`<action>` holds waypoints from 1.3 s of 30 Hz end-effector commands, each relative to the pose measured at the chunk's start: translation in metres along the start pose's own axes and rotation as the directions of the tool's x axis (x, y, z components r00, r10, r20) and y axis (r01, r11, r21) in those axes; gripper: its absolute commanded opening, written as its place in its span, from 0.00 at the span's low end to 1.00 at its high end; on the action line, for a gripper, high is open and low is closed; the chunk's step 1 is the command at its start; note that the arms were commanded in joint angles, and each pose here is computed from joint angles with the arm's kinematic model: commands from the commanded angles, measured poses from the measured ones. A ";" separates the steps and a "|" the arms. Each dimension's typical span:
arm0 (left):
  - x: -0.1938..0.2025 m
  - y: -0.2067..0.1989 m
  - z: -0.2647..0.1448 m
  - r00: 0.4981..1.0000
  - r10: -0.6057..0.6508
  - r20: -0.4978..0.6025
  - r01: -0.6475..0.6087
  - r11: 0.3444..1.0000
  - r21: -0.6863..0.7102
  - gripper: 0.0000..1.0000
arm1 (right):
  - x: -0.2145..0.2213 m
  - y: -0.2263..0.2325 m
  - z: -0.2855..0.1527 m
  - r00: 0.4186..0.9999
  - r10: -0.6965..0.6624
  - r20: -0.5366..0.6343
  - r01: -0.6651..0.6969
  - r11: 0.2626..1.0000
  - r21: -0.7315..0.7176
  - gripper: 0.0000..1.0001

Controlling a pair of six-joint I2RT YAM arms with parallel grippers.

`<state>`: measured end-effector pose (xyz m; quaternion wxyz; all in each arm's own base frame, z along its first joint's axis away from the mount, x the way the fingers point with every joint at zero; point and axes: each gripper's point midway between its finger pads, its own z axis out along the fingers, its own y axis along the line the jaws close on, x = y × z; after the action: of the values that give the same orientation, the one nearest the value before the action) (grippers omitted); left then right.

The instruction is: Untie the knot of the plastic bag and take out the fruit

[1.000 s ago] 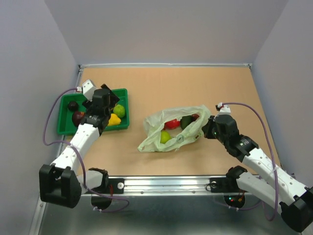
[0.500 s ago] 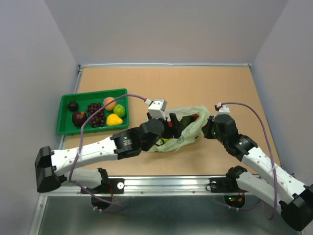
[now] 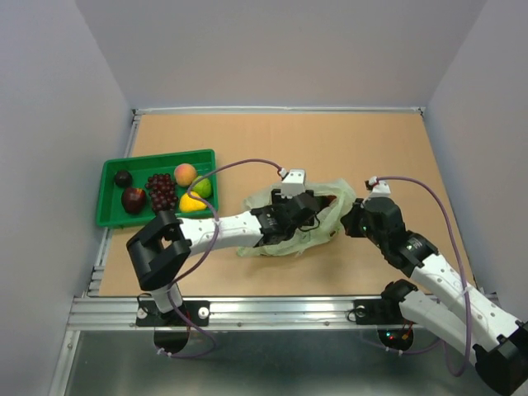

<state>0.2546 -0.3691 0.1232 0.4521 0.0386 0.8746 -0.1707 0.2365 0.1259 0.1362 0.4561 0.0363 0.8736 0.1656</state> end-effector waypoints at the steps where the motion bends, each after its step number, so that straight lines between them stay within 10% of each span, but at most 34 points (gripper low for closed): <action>1: -0.051 0.009 0.016 0.988 -0.077 0.136 0.086 0.994 -0.062 0.76 | 0.000 0.006 -0.002 1.000 0.003 0.012 -0.003 0.999 -0.036 0.00; 21: -0.008 0.040 0.099 1.000 -0.006 0.014 0.009 0.973 -0.229 0.89 | 0.004 0.006 -0.001 1.000 -0.009 -0.001 0.009 0.999 -0.041 0.00; 33: -0.041 -0.004 0.025 0.997 0.042 0.067 -0.039 0.998 -0.047 0.24 | -0.007 0.002 -0.002 0.999 -0.010 0.035 0.010 1.000 -0.010 0.00; 39: -0.051 -0.018 -0.027 0.994 0.066 0.085 -0.074 0.993 0.092 0.21 | -0.013 -0.001 -0.004 0.998 -0.002 0.060 0.001 1.000 0.007 0.01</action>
<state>0.2763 -0.3808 0.1521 0.4803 0.0576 0.8600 -0.1627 0.2359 0.1259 0.1398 0.4613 0.0352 0.8702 0.1694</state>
